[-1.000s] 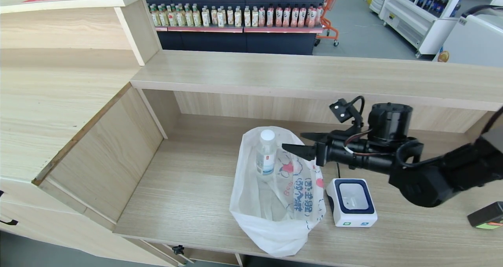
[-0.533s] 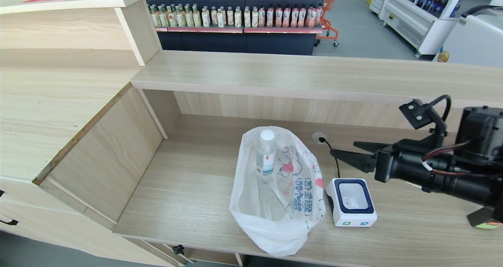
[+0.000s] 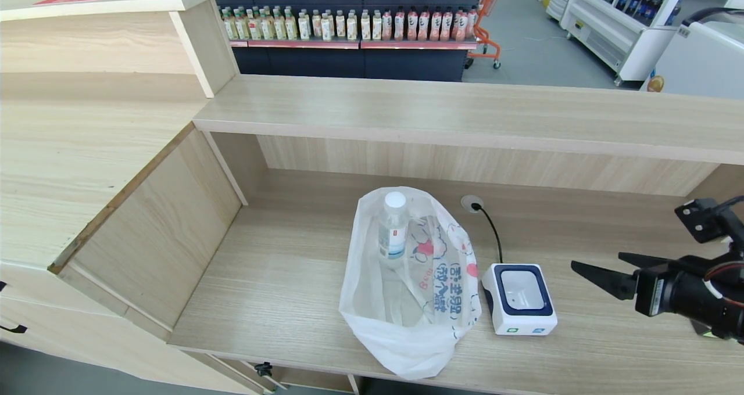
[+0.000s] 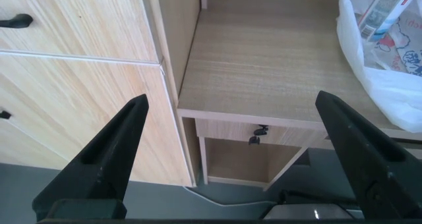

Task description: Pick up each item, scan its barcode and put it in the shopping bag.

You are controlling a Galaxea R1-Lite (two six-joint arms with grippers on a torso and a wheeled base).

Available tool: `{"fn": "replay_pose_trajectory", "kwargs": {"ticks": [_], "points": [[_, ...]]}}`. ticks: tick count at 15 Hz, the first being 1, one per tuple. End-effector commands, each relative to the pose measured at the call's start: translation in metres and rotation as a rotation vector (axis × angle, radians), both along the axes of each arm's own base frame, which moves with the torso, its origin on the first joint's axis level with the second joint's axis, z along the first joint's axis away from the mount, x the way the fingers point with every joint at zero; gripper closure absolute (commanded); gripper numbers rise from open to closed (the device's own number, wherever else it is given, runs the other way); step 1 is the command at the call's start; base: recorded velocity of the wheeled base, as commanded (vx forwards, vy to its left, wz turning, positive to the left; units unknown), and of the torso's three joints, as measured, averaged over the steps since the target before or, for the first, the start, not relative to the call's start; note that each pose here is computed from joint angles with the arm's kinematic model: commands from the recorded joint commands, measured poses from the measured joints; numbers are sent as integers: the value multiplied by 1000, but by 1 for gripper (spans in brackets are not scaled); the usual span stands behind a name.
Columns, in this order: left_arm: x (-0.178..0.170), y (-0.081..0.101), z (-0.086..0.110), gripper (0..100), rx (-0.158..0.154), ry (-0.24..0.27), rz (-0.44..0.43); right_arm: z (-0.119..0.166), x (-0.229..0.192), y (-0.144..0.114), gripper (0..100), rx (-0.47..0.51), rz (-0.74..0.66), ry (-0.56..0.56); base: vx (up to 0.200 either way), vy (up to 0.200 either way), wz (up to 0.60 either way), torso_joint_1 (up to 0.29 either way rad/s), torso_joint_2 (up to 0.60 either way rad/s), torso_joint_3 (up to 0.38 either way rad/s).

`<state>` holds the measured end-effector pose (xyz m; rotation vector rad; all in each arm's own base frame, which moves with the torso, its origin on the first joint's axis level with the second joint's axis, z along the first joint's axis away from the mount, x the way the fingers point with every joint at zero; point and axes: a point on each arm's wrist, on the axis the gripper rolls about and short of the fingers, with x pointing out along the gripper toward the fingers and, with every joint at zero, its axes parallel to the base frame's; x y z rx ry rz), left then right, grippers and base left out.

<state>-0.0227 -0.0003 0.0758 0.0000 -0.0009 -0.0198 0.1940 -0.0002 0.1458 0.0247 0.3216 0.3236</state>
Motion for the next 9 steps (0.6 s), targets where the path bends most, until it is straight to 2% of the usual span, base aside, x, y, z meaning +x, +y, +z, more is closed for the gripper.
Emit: {"fn": "replay_pose_trajectory", "kwargs": {"ticks": [1,9], "points": [[0,0,0,0,-2,2,0,-3,-7,-8,0,-6,-40,6,0,0,0,0,0,0],[0,0,0,0,0,-1,0,-18,-14,-30,0,-60,-140,55,0,0,0,0,0,0]]}}
